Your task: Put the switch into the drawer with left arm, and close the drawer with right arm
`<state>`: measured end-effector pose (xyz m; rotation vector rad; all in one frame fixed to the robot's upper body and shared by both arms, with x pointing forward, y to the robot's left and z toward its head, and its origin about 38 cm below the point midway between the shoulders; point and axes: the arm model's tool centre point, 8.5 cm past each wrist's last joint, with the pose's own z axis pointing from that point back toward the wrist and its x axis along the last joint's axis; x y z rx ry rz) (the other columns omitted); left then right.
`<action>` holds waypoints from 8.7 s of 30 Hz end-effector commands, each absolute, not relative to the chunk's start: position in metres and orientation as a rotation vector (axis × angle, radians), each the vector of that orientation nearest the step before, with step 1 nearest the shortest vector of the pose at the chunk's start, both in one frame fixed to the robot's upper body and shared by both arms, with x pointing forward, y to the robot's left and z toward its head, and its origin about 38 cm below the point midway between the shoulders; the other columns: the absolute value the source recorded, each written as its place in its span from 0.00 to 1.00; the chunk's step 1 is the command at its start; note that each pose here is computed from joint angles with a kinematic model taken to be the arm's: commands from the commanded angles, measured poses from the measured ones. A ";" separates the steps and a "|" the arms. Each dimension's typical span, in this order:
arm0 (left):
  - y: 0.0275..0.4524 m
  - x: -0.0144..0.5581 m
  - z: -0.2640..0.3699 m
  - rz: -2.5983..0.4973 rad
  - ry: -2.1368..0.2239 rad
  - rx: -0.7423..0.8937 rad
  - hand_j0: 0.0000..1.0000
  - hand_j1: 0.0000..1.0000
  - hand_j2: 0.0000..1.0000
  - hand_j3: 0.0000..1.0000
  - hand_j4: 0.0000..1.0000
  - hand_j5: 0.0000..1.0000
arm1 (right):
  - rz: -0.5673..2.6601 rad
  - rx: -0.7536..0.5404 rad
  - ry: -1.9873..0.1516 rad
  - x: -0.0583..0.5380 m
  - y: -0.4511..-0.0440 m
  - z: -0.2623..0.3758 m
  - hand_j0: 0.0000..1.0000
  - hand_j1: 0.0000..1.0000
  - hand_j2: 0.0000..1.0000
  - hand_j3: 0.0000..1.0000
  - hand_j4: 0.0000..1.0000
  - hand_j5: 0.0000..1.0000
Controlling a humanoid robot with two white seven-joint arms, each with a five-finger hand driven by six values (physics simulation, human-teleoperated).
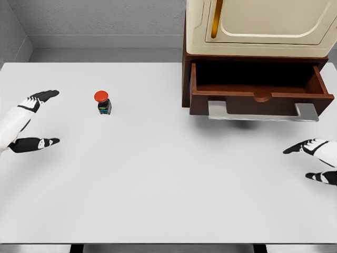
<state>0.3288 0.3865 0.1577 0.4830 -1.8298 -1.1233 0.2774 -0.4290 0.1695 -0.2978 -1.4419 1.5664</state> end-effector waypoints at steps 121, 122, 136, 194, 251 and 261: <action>0.280 0.460 0.104 -0.620 -1.696 0.021 0.36 0.36 0.36 0.36 0.36 0.36 | 1.653 -0.230 -1.518 0.288 -0.401 0.201 0.85 0.85 0.85 0.85 0.85 0.85; 0.278 0.459 0.106 -0.626 -1.701 0.020 0.36 0.36 0.36 0.36 0.36 0.36 | 1.653 -0.230 -1.518 0.288 -0.401 0.201 0.85 0.85 0.85 0.85 0.85 0.85; 0.254 0.453 0.147 -0.709 -1.830 0.023 0.36 0.36 0.36 0.36 0.36 0.36 | 1.653 -0.232 -1.520 0.289 -0.401 0.202 0.86 0.86 0.86 0.86 0.86 0.86; 0.052 0.446 0.259 -1.350 -2.120 0.408 0.34 0.34 0.34 0.34 0.34 0.34 | 1.676 -0.230 -1.498 0.290 -0.404 0.208 0.89 0.89 0.89 0.89 0.89 0.89; -0.005 0.438 0.267 -1.705 -2.076 0.643 0.73 0.73 0.73 0.73 0.73 0.73 | 1.662 -0.231 -1.518 0.292 -0.403 0.211 0.90 0.90 0.90 0.90 0.90 0.90; -0.005 0.438 0.265 -1.717 -2.067 0.667 0.73 0.73 0.73 0.73 0.73 0.73 | 1.664 -0.231 -1.517 0.292 -0.403 0.211 0.90 0.90 0.90 0.90 0.90 0.90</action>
